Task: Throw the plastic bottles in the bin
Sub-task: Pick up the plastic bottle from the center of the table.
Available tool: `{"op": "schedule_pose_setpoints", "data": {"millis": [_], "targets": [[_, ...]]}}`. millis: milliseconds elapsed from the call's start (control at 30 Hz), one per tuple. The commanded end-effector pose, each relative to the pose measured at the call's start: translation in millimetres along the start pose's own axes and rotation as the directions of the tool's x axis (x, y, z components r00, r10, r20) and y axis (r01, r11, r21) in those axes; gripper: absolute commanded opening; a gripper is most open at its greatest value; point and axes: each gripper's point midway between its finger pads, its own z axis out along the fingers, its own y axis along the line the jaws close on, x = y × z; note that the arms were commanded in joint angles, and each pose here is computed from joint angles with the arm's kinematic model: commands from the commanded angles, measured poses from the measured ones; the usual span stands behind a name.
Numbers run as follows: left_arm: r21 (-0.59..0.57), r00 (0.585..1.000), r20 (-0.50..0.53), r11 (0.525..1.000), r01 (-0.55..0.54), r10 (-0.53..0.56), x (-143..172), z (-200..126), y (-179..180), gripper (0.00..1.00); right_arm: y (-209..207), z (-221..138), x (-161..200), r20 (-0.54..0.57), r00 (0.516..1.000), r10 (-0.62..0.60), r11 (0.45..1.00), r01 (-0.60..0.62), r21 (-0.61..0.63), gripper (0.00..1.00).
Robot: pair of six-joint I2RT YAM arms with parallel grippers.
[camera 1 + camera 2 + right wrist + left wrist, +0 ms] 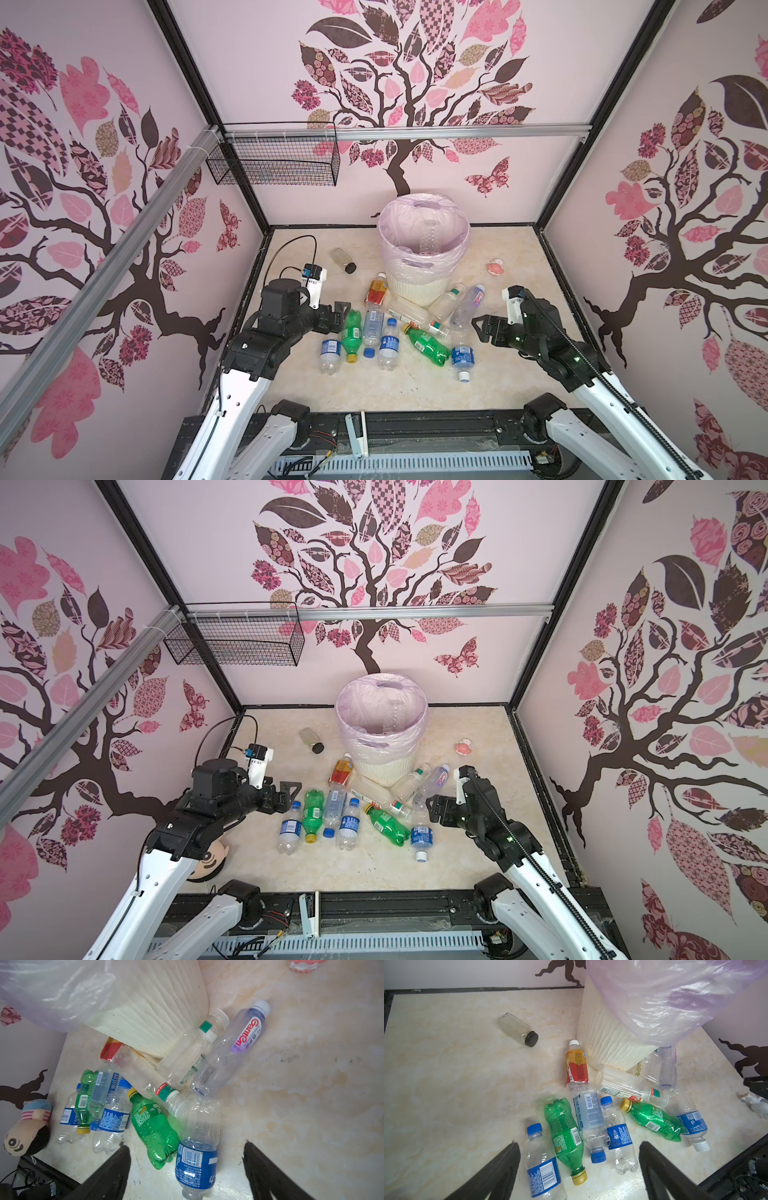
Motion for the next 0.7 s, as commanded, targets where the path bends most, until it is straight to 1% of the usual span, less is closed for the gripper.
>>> {"op": "schedule_pose_setpoints", "data": {"millis": [0,267,667], "targets": [[-0.028,1.0,-0.014,0.999,0.021,-0.022,14,6,8,0.92,-6,7,12,-0.058,0.997,0.044,0.999,-0.042,0.031,0.86],[-0.047,0.999,0.007,0.998,0.042,-0.041,25,13,14,0.92,-19,27,35,-0.148,0.984,0.101,0.992,-0.09,0.083,0.83],[-0.059,0.999,0.029,0.997,0.045,-0.044,29,15,17,0.92,-26,54,52,-0.187,0.973,0.135,0.989,-0.123,0.077,0.81]]}}
